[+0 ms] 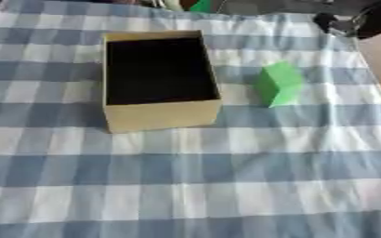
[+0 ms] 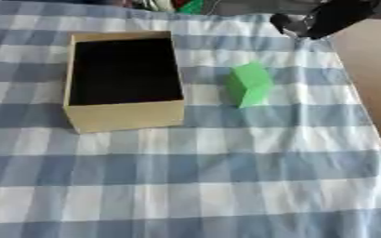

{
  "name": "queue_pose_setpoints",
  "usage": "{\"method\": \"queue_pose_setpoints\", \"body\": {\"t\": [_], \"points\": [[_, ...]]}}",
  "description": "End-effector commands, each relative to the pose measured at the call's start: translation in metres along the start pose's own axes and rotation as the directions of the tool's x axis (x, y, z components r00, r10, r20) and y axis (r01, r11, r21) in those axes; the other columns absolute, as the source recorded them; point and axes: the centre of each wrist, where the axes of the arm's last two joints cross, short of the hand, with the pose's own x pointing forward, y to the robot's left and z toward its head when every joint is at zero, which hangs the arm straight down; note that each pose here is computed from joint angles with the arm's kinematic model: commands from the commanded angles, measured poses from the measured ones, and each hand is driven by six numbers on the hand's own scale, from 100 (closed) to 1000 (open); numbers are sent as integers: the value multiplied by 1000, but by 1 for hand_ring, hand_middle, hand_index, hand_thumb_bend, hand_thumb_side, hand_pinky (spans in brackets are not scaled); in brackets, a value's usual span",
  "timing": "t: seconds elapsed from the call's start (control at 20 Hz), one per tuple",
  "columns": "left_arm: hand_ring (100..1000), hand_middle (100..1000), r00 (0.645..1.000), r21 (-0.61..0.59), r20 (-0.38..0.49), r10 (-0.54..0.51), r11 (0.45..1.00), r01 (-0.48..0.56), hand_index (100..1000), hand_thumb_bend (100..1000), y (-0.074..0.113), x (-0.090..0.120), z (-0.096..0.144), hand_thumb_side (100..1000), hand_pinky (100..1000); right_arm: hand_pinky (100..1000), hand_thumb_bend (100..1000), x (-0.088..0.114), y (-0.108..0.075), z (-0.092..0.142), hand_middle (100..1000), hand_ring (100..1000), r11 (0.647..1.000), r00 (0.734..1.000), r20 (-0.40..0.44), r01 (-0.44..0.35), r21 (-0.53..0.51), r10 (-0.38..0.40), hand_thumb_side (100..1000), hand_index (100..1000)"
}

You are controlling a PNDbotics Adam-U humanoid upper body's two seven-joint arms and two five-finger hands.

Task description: Pick up objects on the table and place them in the box.

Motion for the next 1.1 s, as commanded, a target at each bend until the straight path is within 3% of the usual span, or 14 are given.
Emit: {"method": "queue_pose_setpoints", "body": {"t": [0.05, 0.3, 0.45, 0.8, 0.95, 1.0, 1.1], "points": [[624, 739, 999, -21, 34, -6, 1000, 7, 815, 157, 3, 6, -7, 962, 730, 872, 309, -8, -9, 8, 975, 910, 997, 998, -41, -49, 52, 51, 712, 1000], [624, 738, 999, -28, 38, -5, 1000, 6, 815, 153, 3, 6, -8, 959, 730, 873, 386, -9, -5, 10, 974, 899, 995, 996, -63, -62, 80, 67, 827, 1000], [623, 738, 999, -32, 39, -3, 999, 4, 815, 148, 2, 6, -8, 956, 730, 874, 391, -8, -2, 8, 970, 899, 996, 996, -64, -57, 64, 61, 827, 1000], [623, 737, 999, -46, 44, 2, 999, 0, 815, 137, 0, 7, -10, 951, 730, 885, 323, -7, 14, -2, 984, 918, 992, 1000, -5, 3, 124, -3, 660, 1000], [623, 737, 999, -48, 43, 4, 999, -2, 815, 135, 0, 8, -10, 950, 730, 890, 323, -6, 20, -6, 988, 916, 986, 1000, 7, 13, 167, -15, 630, 1000], [623, 736, 999, -49, 43, 4, 999, -2, 815, 133, 0, 8, -10, 950, 730, 890, 338, -6, 22, -7, 988, 912, 984, 1000, 8, 16, 178, -17, 638, 1000], [622, 735, 999, -52, 43, 3, 999, -1, 815, 129, 0, 8, -10, 948, 730, 886, 414, -5, 25, -9, 980, 901, 982, 1000, 1, 16, 188, -17, 758, 1000]]}}
